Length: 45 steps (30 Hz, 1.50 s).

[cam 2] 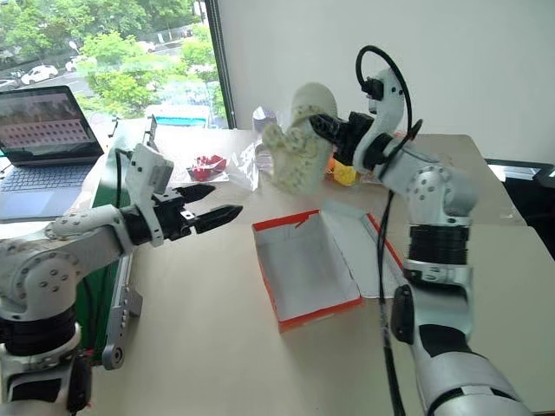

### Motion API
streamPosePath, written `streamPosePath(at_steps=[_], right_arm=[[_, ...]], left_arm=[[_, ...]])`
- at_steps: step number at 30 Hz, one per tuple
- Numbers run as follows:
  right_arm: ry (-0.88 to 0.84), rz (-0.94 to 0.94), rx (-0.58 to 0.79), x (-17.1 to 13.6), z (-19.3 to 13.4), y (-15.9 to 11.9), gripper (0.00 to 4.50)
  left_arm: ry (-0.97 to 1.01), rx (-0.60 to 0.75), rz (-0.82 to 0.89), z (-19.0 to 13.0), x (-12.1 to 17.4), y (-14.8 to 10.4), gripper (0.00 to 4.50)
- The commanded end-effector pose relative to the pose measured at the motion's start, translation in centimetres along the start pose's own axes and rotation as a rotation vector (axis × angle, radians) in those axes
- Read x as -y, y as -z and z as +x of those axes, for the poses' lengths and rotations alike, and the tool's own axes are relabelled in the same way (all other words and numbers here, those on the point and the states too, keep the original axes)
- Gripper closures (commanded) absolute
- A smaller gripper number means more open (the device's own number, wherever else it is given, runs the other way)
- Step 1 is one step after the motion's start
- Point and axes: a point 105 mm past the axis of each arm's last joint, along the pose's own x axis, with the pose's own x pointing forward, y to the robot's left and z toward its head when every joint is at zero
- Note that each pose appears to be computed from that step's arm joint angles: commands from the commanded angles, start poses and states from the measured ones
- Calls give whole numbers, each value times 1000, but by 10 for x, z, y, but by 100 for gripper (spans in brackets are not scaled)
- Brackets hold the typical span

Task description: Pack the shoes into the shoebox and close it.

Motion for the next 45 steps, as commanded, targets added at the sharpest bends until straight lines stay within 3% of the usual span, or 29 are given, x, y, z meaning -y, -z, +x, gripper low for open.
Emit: streamPosePath(at_steps=[1, 4, 9, 17, 22, 26, 28, 29, 37, 45], right_arm=[[-37, -114, -214, -11, -9, 34, 395], [-32, -147, -347, -15, -12, 64, 395], [19, -166, -452, -13, -13, 87, 395], [64, -188, -547, -12, -9, 116, 395], [88, -148, -628, -6, -7, 153, 395], [102, -145, -648, -4, -7, 160, 395], [115, -161, -650, -2, -7, 160, 297], [133, -178, -646, 0, -7, 157, 283], [117, -213, -558, -16, 2, 117, 7], [-79, -37, -392, -62, 6, 69, 2]], left_arm=[[60, -34, 75, 1, 12, 5, 0], [88, -50, 79, 6, 18, 12, 0], [85, -50, 84, 8, 19, 16, 0], [71, -41, 89, 12, 18, 16, 0], [64, -41, 92, 13, 18, 16, 0], [59, -41, 96, 11, 18, 16, 0], [54, -41, 97, 11, 17, 15, 0], [52, -41, 97, 10, 17, 15, 0], [51, -48, 95, 10, 17, 16, 0], [30, -59, 94, 7, 12, 17, 0]])
